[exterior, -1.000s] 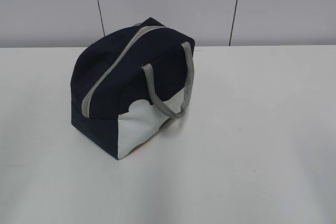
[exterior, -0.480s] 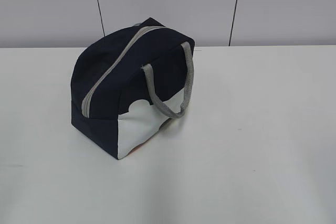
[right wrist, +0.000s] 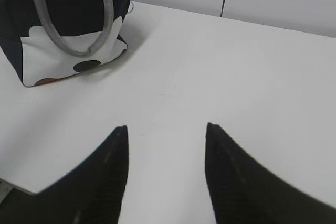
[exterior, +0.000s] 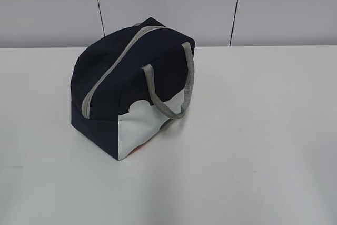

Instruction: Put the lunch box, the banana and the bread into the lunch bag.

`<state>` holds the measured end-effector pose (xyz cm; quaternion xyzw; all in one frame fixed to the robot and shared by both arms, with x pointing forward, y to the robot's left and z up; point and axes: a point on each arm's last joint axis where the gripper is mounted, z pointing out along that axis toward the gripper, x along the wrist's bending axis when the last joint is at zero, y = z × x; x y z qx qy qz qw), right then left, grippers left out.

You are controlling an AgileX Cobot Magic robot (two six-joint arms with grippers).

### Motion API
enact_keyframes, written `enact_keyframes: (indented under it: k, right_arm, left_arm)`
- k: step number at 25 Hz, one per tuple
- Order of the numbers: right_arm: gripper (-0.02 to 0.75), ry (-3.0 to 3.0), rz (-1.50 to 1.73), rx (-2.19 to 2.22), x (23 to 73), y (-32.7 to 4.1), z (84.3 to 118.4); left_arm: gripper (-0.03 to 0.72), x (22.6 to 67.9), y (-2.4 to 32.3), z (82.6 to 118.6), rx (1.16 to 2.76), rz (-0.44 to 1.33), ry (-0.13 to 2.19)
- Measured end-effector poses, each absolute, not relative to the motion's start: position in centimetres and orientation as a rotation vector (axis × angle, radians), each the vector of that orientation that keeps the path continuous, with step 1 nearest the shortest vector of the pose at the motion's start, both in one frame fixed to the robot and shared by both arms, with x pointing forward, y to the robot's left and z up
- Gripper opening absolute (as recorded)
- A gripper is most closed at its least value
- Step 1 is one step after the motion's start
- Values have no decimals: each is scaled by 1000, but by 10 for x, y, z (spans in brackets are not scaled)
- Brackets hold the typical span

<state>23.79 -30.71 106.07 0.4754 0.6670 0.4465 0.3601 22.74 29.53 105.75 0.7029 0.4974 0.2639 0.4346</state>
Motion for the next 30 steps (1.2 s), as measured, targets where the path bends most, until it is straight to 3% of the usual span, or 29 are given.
enact_keyframes:
  k: [30]
  right_arm:
    - [368,1699,892,1464,229,-309,1046]
  left_arm:
    - [299,229,295,1058,1742,669,1235]
